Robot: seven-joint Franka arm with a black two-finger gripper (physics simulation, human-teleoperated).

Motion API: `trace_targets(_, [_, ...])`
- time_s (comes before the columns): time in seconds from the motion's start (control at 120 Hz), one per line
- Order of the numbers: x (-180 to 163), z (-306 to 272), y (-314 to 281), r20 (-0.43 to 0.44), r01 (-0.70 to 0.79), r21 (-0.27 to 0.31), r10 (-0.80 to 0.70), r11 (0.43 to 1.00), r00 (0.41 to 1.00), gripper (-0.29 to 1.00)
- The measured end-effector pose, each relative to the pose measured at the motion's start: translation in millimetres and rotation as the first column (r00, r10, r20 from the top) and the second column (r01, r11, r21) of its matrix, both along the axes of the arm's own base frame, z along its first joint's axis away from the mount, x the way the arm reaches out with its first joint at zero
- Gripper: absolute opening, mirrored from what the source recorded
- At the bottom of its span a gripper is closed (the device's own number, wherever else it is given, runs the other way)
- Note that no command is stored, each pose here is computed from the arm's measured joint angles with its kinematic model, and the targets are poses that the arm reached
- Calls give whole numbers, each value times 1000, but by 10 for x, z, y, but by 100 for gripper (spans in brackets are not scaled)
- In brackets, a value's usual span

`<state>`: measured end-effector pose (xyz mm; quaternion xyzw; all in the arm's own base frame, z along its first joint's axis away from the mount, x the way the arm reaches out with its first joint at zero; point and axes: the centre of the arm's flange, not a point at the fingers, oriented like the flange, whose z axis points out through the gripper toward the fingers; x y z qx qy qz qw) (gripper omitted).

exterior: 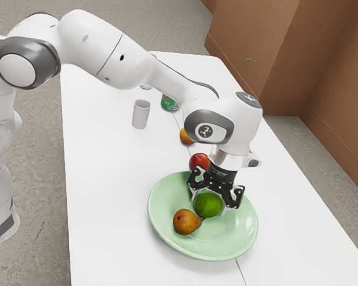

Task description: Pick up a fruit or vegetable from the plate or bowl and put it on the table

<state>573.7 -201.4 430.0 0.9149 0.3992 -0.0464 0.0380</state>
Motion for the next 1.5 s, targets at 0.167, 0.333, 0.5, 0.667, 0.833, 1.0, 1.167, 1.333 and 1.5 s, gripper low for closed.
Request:
trace_targets(0.167, [12, -53, -7, -3, 0, 0, 0, 1000, 1000, 71])
trace_targets(0.333, [20, -87, -30, -3, 1, -2, -1, 1000, 1000, 74])
trace_targets(0.5, [24, -90, -41, 0, 1, -3, -1, 1000, 1000, 75])
trace_targets(0.667, [28, -32, -38, 13, 7, 2, -7, 1000, 1000, 47])
trace_targets(0.833, [49, 131, -34, 45, 15, 6, -15, 1000, 999, 41])
trace_targets(1.0, [209, 809, -275, 189, 78, 26, -82, 997, 979, 41])
trace_targets(1.167, [223, 788, -2121, 281, 397, -4, -379, 918, 881, 42])
trace_targets(1.333, [124, 224, -2446, 231, 474, -14, -459, 880, 858, 49])
trace_targets(1.5, [-125, 2082, -1556, 407, 430, 179, -464, 885, 787, 64])
